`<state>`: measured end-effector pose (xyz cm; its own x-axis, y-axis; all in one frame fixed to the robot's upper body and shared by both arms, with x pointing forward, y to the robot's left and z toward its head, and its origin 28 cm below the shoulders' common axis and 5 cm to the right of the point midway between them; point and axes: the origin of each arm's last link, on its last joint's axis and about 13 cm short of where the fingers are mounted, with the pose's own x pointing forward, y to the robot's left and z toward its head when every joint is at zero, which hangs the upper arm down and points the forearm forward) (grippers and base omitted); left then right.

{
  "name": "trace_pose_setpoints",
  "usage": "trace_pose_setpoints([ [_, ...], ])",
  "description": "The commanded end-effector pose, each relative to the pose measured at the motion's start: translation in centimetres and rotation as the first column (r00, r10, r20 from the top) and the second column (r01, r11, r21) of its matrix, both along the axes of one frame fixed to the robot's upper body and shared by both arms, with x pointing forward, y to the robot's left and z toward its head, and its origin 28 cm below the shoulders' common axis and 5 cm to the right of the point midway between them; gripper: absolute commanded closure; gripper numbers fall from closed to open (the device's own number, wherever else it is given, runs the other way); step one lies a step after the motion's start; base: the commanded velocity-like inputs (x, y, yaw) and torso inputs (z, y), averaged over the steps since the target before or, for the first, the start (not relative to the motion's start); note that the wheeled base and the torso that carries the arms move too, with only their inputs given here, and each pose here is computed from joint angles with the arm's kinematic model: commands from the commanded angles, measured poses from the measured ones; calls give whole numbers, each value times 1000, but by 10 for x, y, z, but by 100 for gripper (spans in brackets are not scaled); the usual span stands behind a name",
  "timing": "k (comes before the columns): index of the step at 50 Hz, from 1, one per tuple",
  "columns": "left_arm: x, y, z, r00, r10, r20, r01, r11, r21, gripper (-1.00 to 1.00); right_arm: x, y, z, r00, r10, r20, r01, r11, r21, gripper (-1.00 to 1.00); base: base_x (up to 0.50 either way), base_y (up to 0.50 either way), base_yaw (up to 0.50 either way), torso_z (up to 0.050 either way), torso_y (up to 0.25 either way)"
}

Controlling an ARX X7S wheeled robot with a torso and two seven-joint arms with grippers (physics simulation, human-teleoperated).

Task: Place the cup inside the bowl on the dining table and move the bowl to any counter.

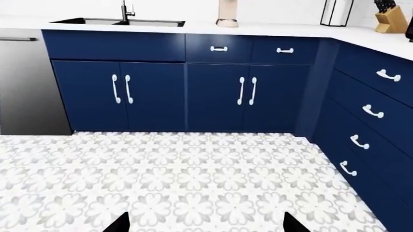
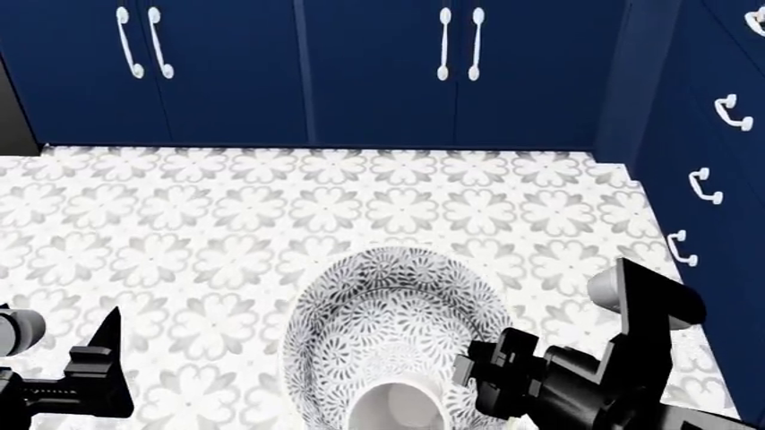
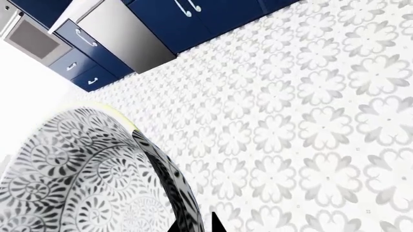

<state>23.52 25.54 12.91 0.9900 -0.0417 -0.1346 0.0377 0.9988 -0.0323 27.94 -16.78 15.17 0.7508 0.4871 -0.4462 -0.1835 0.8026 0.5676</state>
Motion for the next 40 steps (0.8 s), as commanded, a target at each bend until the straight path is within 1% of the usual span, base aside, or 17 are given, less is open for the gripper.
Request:
trace_pose_setpoints([
  [1,0,0,-1,1000,2,-2,-2,1000,-1,-100,1,1,5,1000,-1,15,1,1000,24,100,500,-5,0,0,0],
  [22,2,0,-4,1000,4,-9,-4,1000,-1,-100,1,1,5,1000,-5,21,4,1000,20,100,500,-3,0,0,1],
  [29,0,2,-5,1000,3,-8,-3,1000,-2,-100,0,1,4,1000,-3,15,3,1000,12,100,500,-3,0,0,1],
  [31,1,0,-8,1000,5,-13,-5,1000,-5,-100,0,0,6,1000,-7,25,6,1000,20,100,500,-7,0,0,0],
  [37,3,-2,-5,1000,1,-9,-1,1000,-4,-100,1,1,3,1000,3,13,-3,1000,20,100,500,-4,0,0,2],
  [40,3,-2,-10,1000,-3,-16,3,1000,-7,-100,1,2,4,1000,8,12,-8,1000,18,100,500,-5,0,0,0],
])
